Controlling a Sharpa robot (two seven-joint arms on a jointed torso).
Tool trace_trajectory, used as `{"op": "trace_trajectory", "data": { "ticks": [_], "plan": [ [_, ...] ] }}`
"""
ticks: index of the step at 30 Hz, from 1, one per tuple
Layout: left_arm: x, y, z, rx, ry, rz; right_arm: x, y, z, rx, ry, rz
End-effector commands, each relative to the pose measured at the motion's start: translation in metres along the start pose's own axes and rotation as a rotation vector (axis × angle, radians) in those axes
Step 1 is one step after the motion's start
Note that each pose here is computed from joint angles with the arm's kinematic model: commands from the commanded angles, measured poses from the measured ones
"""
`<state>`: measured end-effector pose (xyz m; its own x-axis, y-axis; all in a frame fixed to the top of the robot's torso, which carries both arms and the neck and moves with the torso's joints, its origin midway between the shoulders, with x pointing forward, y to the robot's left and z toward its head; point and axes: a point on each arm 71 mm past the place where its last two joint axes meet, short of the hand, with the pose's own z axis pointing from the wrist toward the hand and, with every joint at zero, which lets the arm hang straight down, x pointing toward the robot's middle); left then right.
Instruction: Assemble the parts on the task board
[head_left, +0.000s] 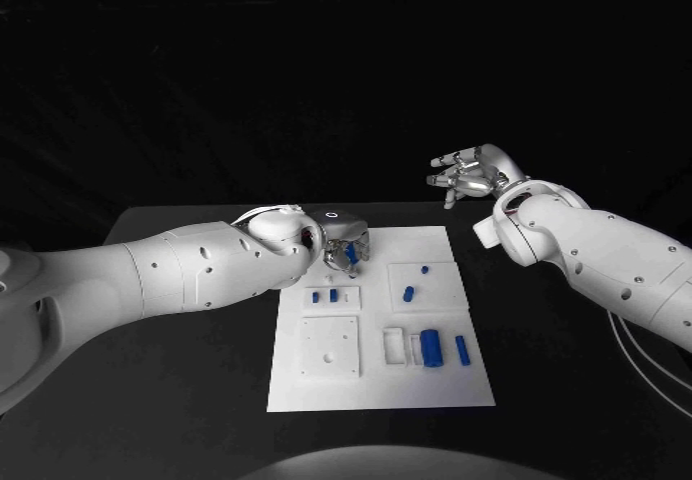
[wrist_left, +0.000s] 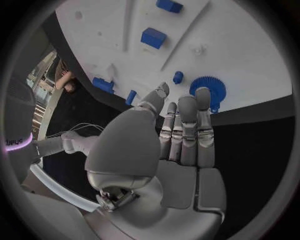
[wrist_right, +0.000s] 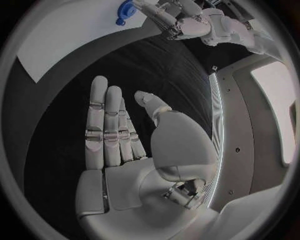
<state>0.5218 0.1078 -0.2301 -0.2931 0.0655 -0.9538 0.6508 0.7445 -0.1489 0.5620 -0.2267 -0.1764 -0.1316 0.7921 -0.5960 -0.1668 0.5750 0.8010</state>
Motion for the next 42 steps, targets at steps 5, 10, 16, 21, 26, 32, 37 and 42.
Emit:
{"op": "trace_trajectory", "data": {
  "ticks": [5, 10, 16, 21, 26, 32, 37, 42],
  "plan": [
    [0.0085, -0.0006, 0.0003, 0.006, 0.092, 0.025, 0.0, 0.003, 0.0, -0.022, -0.004, 0.014],
    [0.0097, 0.0004, -0.0002, 0.001, 0.1, 0.024, 0.0, 0.003, 0.0, -0.023, -0.004, 0.015],
    [0.0105, 0.0022, 0.0, -0.007, 0.096, 0.024, 0.001, 0.003, 0.0, -0.023, -0.003, 0.015],
    [0.0117, 0.0025, 0.0007, -0.007, 0.091, 0.023, 0.001, 0.004, 0.0, -0.024, -0.002, 0.016],
    [0.0134, 0.0021, 0.0021, -0.007, 0.093, 0.022, 0.001, 0.004, 0.0, -0.024, 0.0, 0.016],
    [0.0162, 0.0032, 0.0031, -0.009, 0.099, 0.02, 0.001, 0.004, 0.0, -0.024, 0.003, 0.016],
    [0.0189, 0.0043, 0.004, -0.012, 0.103, 0.018, 0.002, 0.004, 0.0, -0.025, 0.005, 0.017],
    [0.0209, 0.0057, 0.0048, -0.016, 0.107, 0.017, 0.002, 0.005, 0.0, -0.025, 0.008, 0.017]
  ]
}}
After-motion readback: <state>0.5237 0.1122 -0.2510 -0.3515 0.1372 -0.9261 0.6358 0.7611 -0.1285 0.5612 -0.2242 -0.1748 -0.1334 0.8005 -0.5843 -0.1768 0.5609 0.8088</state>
